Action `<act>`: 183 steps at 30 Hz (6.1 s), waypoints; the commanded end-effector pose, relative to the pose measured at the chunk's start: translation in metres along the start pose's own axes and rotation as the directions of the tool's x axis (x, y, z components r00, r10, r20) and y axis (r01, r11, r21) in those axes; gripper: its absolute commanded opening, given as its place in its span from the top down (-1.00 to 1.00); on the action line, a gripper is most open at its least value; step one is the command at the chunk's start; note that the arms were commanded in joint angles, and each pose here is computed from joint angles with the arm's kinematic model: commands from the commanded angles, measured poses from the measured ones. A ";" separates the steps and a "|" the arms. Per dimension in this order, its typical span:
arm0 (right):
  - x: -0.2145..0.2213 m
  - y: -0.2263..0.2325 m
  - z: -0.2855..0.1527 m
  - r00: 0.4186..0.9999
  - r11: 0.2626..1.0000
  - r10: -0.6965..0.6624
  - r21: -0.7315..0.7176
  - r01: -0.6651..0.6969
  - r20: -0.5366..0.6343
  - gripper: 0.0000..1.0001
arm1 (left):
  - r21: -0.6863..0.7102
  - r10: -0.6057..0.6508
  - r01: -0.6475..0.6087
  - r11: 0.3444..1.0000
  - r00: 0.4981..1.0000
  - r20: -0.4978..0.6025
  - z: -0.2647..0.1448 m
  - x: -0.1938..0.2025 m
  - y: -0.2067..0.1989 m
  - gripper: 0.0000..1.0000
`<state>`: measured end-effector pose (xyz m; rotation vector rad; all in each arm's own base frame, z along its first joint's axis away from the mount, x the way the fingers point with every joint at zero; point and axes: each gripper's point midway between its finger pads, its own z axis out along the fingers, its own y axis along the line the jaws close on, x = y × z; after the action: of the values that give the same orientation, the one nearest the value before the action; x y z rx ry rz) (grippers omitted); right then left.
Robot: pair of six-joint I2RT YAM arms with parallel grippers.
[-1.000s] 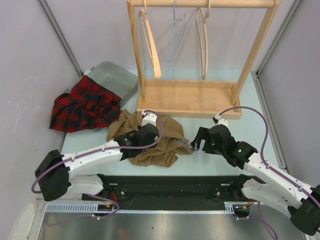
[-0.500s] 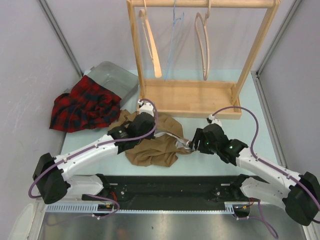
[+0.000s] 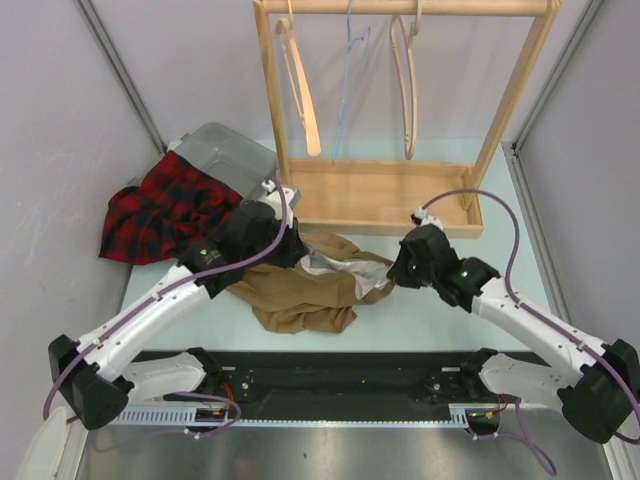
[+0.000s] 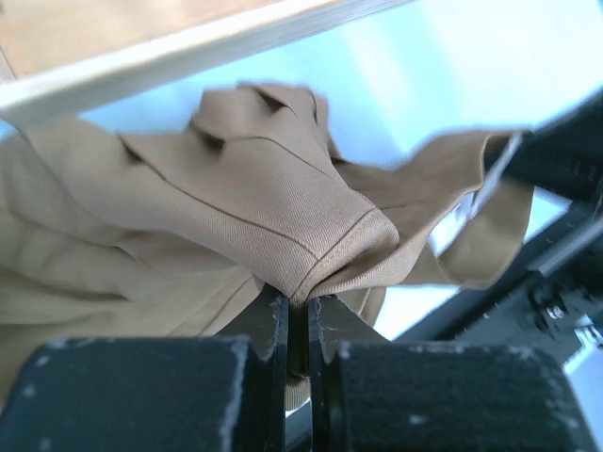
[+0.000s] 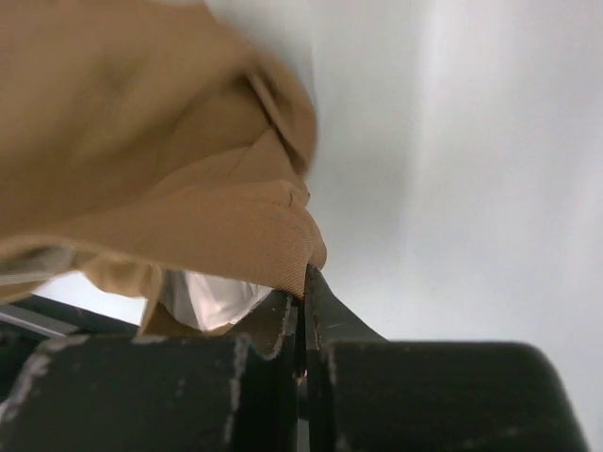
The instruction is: Place the skirt on the hanger
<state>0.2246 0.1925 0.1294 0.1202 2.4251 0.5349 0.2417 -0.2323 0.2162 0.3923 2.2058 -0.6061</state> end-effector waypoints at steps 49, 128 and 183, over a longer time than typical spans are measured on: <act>-0.053 -0.008 0.010 0.963 0.986 -0.166 0.002 0.169 0.211 -0.35 | 0.117 -0.204 0.215 0.970 0.974 -0.095 0.052 0.008 -0.004 0.99; -0.085 -0.009 -0.033 0.937 0.989 -0.148 0.060 0.136 0.315 -0.22 | -0.049 0.081 -0.064 0.997 0.743 0.664 0.026 -0.376 -0.036 -0.80; -0.108 -0.025 -0.059 0.919 0.993 -0.092 0.109 0.054 0.384 -0.78 | -0.015 0.161 -0.200 0.980 0.739 0.654 -0.044 -0.354 -0.042 1.00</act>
<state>0.2749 0.1331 0.1948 0.1470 2.1242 0.3231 0.4526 -0.2835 0.5108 0.3180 1.4732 -0.5535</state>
